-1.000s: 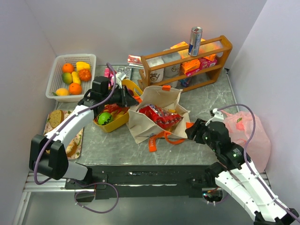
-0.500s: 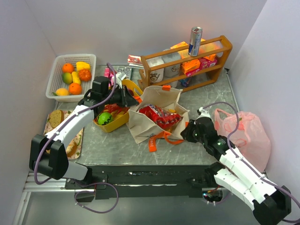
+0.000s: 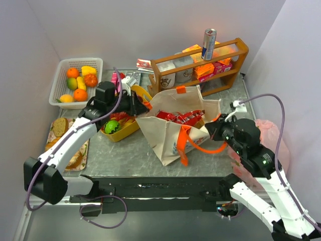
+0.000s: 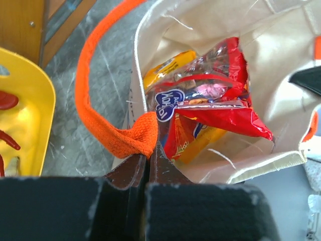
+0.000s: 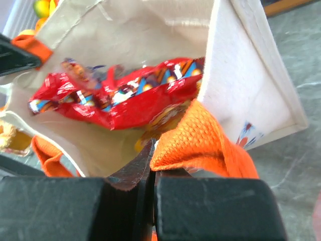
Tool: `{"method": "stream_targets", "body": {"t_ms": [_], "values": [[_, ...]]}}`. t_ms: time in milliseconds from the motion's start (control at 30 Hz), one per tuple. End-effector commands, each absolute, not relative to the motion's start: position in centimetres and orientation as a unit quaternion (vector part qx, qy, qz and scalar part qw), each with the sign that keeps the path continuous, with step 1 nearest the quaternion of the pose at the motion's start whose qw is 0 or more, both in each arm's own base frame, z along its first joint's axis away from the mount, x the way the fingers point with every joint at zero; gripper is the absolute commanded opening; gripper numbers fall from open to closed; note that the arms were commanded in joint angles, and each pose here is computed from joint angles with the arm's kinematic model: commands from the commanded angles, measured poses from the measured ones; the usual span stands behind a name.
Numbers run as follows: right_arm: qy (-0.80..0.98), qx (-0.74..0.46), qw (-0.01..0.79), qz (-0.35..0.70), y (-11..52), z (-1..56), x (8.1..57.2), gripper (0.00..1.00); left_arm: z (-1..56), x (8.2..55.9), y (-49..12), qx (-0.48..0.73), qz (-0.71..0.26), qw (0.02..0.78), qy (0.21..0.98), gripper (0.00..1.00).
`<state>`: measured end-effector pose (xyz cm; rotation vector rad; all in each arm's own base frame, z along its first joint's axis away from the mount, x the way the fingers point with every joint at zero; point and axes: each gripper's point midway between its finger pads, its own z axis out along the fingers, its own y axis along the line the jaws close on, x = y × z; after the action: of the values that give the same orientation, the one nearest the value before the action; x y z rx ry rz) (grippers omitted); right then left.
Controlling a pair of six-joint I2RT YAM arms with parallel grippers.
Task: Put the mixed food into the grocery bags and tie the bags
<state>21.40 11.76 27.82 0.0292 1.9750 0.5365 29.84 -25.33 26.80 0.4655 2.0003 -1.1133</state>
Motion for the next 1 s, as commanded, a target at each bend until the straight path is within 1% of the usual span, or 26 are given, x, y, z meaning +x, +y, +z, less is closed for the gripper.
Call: {"method": "stream_targets", "body": {"t_ms": [0, 33, 100, 167, 200, 233, 333, 400, 433, 500, 567, 633, 700, 767, 800, 833, 867, 933, 967], "values": [[0.808, 0.029, 0.559, 0.183, 10.5, 27.6, 23.5, 0.0, 28.9, 31.1, -25.1, 0.211, -0.416, 0.455, 0.759, 0.01], [0.824, 0.033, 0.539, 0.171, 10.5, 25.0, 23.7, 0.0, 27.1, 31.1, -25.5, 0.211, -0.411, 0.437, 0.772, 0.01], [0.845, 0.034, 0.511, 0.152, 10.5, 22.4, 24.0, 0.0, 23.6, 31.1, -26.1, 0.212, -0.391, 0.39, 0.806, 0.01], [0.858, 0.031, 0.492, 0.144, 10.5, 21.8, 23.7, 0.0, 23.2, 30.4, -27.8, 0.247, -0.365, 0.384, 0.811, 0.01], [0.855, 0.028, 0.496, 0.148, 10.6, 22.6, 23.6, 0.0, 23.4, 30.1, -28.5, 0.258, -0.358, 0.388, 0.809, 0.01], [0.841, 0.023, 0.514, 0.167, 10.9, 25.1, 23.5, 0.0, 24.6, 29.7, -29.6, 0.27, -0.35, 0.405, 0.801, 0.01], [0.789, 0.014, 0.573, 0.222, 11.2, 31.4, 22.3, 0.0, 28.9, 28.9, -30.4, 0.266, -0.379, 0.442, 0.768, 0.01], [0.775, 0.013, 0.587, 0.236, 11.3, 33.1, 22.1, 0.0, 31.6, 28.7, -30.2, 0.26, -0.393, 0.475, 0.743, 0.01], [0.775, 0.011, 0.587, 0.234, 11.4, 33.2, 22.1, 0.0, 32.1, 28.7, -30.1, 0.257, -0.393, 0.482, 0.74, 0.01], [0.787, 0.014, 0.576, 0.219, 11.3, 31.6, 22.7, 0.0, 31.8, 28.9, -30.0, 0.258, -0.386, 0.482, 0.743, 0.01], [0.816, 0.014, 0.545, 0.193, 11.3, 28.2, 23.4, 0.0, 29.8, 29.6, -29.6, 0.257, -0.361, 0.47, 0.764, 0.01], [0.836, 0.013, 0.52, 0.177, 11.4, 25.5, 23.8, 0.0, 26.1, 29.7, -29.7, 0.264, -0.34, 0.426, 0.796, 0.01], [0.841, 0.015, 0.514, 0.168, 11.2, 24.6, 23.9, 0.0, 24.2, 29.9, -29.6, 0.262, -0.329, 0.408, 0.81, 0.01], [0.841, 0.019, 0.516, 0.16, 10.8, 24.7, 23.8, 0.03, 24.2, 30.1, -29.5, 0.265, -0.326, 0.416, 0.807, 0.01], [0.835, 0.016, 0.526, 0.158, 10.6, 25.6, 23.8, 0.07, 24.5, 29.9, -29.4, 0.266, -0.326, 0.421, 0.804, 0.01], [0.834, 0.011, 0.529, 0.157, 10.5, 26.1, 23.6, 0.32, 24.6, 29.8, -29.4, 0.267, -0.328, 0.423, 0.801, 0.01], [0.831, 0.01, 0.534, 0.157, 10.4, 26.9, 23.5, 0.47, 25.0, 29.8, -29.4, 0.268, -0.331, 0.428, 0.797, 0.01], [0.814, 0.002, 0.557, 0.164, 10.2, 29.9, 23.2, 0.66, 24.9, 29.6, -29.4, 0.267, -0.333, 0.426, 0.798, 0.01], [0.805, -0.003, 0.567, 0.171, 10.3, 31.1, 23.0, 0.7, 24.8, 29.6, -29.3, 0.266, -0.331, 0.426, 0.799, 0.01]]}}
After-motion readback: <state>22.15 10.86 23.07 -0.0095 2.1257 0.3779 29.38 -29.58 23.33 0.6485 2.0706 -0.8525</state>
